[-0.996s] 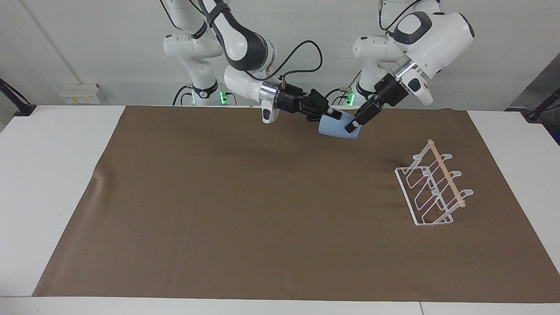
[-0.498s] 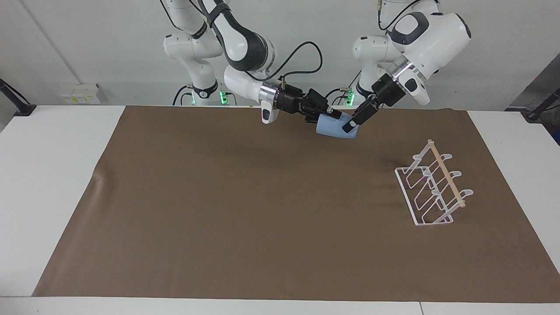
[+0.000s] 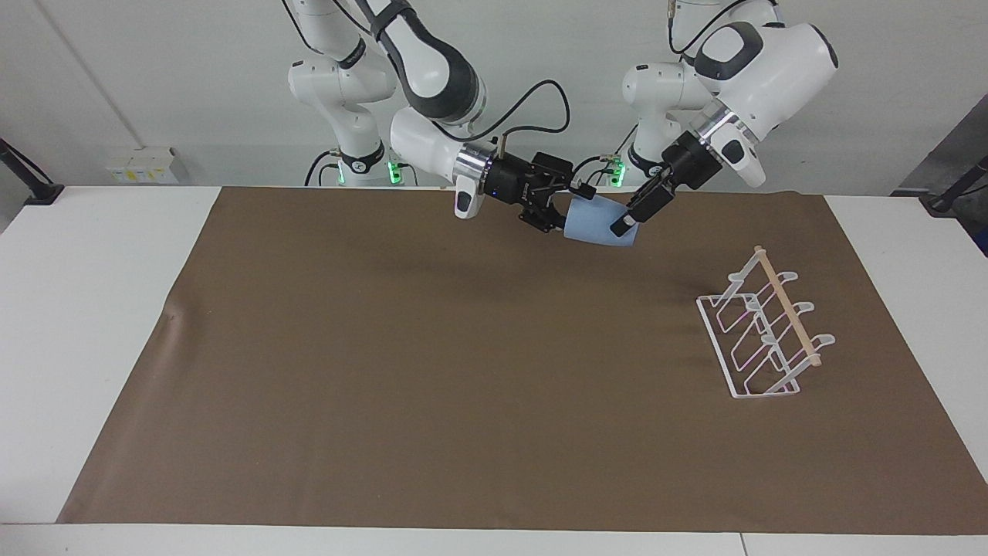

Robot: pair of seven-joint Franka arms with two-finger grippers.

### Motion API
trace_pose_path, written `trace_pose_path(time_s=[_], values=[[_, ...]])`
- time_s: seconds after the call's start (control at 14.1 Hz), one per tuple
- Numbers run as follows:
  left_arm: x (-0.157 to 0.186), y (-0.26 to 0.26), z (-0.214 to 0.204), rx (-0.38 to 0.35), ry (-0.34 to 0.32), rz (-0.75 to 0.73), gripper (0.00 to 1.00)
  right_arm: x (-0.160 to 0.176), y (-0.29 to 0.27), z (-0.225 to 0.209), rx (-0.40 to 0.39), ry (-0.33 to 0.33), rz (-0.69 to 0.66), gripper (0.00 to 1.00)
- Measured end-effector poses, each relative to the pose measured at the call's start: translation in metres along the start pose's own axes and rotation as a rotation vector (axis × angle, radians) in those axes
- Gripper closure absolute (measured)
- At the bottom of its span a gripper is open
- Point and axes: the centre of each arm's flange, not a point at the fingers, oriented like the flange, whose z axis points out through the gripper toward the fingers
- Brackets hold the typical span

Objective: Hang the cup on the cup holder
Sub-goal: 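Open the right gripper and pull it back from the cup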

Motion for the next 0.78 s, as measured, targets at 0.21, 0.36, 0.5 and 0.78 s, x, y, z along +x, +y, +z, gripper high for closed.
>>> trace_pose_path(time_s=[0.21,0.36,0.5,0.78], values=[[0.026,-0.006,-0.016,-0.002,0.013,0.008,0.28,0.022,0.003,-0.005,-0.203,-0.034,-0.363,0.00],[0.036,-0.008,-0.023,-0.004,0.029,0.034,0.28,0.033,0.007,-0.003,-0.290,-0.060,-0.538,0.00],[0.044,-0.012,-0.027,0.030,0.077,0.079,0.28,0.047,0.009,-0.004,-0.365,-0.096,-0.713,0.00],[0.062,-0.018,-0.037,0.148,0.218,0.249,0.28,0.103,0.026,-0.031,-0.575,-0.249,-1.096,0.00]])
